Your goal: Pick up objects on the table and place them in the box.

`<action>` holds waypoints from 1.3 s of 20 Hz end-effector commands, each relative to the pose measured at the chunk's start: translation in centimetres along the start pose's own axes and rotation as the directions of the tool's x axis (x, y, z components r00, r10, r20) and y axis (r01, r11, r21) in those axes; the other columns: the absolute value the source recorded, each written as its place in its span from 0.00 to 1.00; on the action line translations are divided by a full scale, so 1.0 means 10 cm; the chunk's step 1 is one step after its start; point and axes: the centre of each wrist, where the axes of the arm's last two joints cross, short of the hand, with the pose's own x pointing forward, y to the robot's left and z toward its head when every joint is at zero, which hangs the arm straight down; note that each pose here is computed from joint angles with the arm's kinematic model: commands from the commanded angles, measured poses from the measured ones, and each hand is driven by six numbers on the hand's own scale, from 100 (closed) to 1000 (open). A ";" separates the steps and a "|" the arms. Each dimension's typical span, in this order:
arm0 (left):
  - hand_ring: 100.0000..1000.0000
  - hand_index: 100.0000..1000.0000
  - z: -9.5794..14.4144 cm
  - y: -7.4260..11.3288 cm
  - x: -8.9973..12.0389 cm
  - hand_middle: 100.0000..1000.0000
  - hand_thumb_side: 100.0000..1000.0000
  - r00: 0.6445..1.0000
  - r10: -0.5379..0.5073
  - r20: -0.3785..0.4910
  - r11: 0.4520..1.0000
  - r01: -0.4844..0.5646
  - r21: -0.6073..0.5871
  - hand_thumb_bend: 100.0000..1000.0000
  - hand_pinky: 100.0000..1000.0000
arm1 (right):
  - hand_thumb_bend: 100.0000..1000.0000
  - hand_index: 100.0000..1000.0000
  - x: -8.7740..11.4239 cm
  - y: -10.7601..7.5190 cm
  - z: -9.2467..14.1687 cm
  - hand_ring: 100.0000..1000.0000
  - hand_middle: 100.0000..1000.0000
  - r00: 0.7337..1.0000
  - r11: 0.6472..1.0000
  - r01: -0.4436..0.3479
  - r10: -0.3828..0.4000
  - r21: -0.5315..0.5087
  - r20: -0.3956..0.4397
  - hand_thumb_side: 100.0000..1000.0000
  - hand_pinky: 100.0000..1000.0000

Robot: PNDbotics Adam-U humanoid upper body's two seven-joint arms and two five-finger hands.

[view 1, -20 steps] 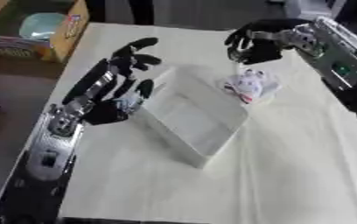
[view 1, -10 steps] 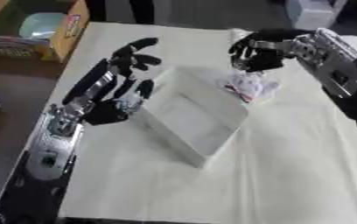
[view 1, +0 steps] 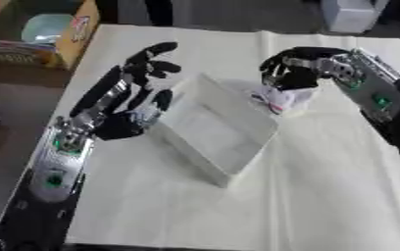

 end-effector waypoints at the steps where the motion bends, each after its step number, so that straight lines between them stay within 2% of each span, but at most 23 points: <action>1: 0.00 0.82 -0.06 0.09 0.04 0.97 0.74 0.999 -0.033 0.027 0.999 0.033 -0.003 0.00 0.73 | 0.00 0.94 0.01 -0.08 0.05 0.82 0.81 1.000 1.000 -0.003 0.003 -0.026 0.003 0.92 0.75; 14: 0.00 0.82 -0.06 0.09 0.04 0.97 0.74 0.999 -0.039 0.027 0.999 0.039 -0.001 0.00 0.73 | 0.00 0.96 -0.06 -0.01 0.01 0.84 0.83 0.999 1.000 -0.026 0.027 0.008 -0.040 0.90 0.79; 16: 0.00 0.82 -0.05 0.09 0.04 0.97 0.74 0.999 -0.039 0.027 0.999 0.039 0.000 0.00 0.73 | 0.00 0.98 -0.08 0.00 0.00 0.85 0.84 0.998 0.999 -0.032 0.034 0.031 -0.048 0.90 0.80; 17: 0.00 0.82 -0.05 0.09 0.04 0.97 0.74 0.999 -0.039 0.027 0.999 0.039 0.000 0.00 0.73 | 0.00 0.98 -0.10 0.01 -0.01 0.85 0.85 0.998 0.998 -0.034 0.037 0.049 -0.054 0.84 0.81; 18: 0.00 0.82 -0.06 0.09 0.05 0.97 0.74 0.999 -0.039 0.028 0.999 0.039 0.001 0.00 0.73 | 0.00 0.99 -0.11 0.01 -0.01 0.86 0.86 0.997 0.997 -0.037 0.041 0.069 -0.062 0.88 0.82; 19: 0.00 0.82 -0.06 0.09 0.05 0.97 0.74 0.999 -0.040 0.028 0.999 0.040 0.001 0.00 0.73 | 0.00 0.99 -0.12 0.01 -0.02 0.86 0.86 0.997 0.995 -0.038 0.045 0.087 -0.069 0.89 0.82; 26: 0.00 0.82 -0.06 0.10 0.05 0.97 0.74 0.999 -0.045 0.028 0.999 0.044 0.001 0.00 0.74 | 0.00 1.00 -0.16 0.02 -0.08 0.87 0.88 0.992 0.985 -0.053 0.070 0.164 -0.100 0.84 0.84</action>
